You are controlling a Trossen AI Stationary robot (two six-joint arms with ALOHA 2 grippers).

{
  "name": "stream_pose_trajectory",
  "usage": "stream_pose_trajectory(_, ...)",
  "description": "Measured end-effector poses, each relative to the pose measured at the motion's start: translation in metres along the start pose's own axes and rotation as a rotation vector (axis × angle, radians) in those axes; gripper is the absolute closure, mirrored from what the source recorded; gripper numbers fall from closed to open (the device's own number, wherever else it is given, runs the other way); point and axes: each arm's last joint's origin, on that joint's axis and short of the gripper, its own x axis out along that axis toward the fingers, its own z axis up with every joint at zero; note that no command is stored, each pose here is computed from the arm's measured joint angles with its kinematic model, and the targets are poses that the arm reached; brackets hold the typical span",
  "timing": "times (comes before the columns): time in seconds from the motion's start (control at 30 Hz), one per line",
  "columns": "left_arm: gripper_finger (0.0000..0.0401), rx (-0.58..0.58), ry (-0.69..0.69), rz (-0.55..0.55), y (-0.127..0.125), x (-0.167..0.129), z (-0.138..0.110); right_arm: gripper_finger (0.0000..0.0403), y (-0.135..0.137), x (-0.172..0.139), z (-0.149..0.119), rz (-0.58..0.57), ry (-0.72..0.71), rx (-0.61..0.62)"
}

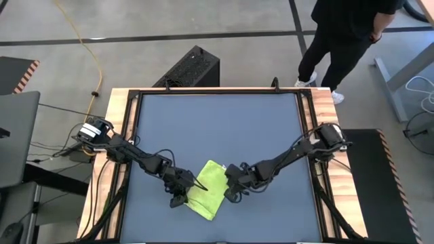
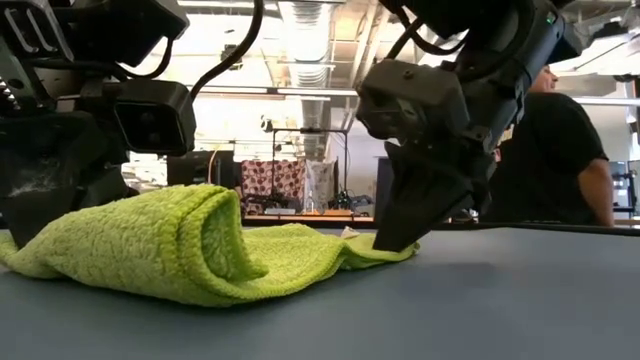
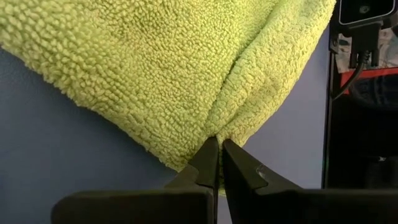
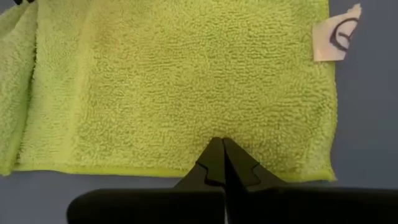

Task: Roll towel
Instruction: Roll the green towel

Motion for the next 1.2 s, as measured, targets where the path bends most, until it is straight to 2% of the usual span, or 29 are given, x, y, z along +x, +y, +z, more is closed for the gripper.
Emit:
stream_pose_trajectory(0.17, 0.0401, -0.058, -0.002, -0.015, -0.002, 0.001, -0.001, 0.0394, -0.007, 0.000, 0.005, -0.069, -0.045, -0.030)
stream_pose_trajectory(0.43, 0.0401, -0.167, -0.026, -0.065, -0.012, 0.002, 0.005, 0.0394, -0.033, 0.006, 0.033, -0.154, -0.080, -0.135)
stream_pose_trajectory(0.6, 0.0401, -0.193, -0.021, -0.044, -0.011, 0.002, 0.004, 0.0394, -0.046, 0.008, 0.056, -0.176, -0.090, -0.169)
stream_pose_trajectory(0.7, 0.0401, -0.205, -0.032, -0.011, -0.008, 0.001, 0.004, 0.0394, -0.049, 0.006, 0.067, -0.125, -0.062, -0.149)
stream_pose_trajectory(0.83, 0.0401, -0.203, -0.068, 0.005, -0.004, -0.001, 0.009, 0.0373, -0.036, -0.003, 0.070, -0.002, 0.000, -0.153)
stream_pose_trajectory(0.93, 0.0401, -0.202, -0.085, 0.012, 0.000, -0.003, 0.013, 0.0358, -0.023, -0.011, 0.064, 0.057, 0.059, -0.181)
stream_pose_trajectory(1.03, 0.0401, -0.196, -0.100, 0.013, 0.002, -0.005, 0.016, 0.0353, -0.006, -0.018, 0.055, 0.102, 0.074, -0.157)
stream_pose_trajectory(1.2, 0.0401, -0.177, -0.101, 0.013, 0.004, -0.006, 0.018, 0.0350, 0.044, -0.031, 0.027, 0.269, -0.055, -0.131)
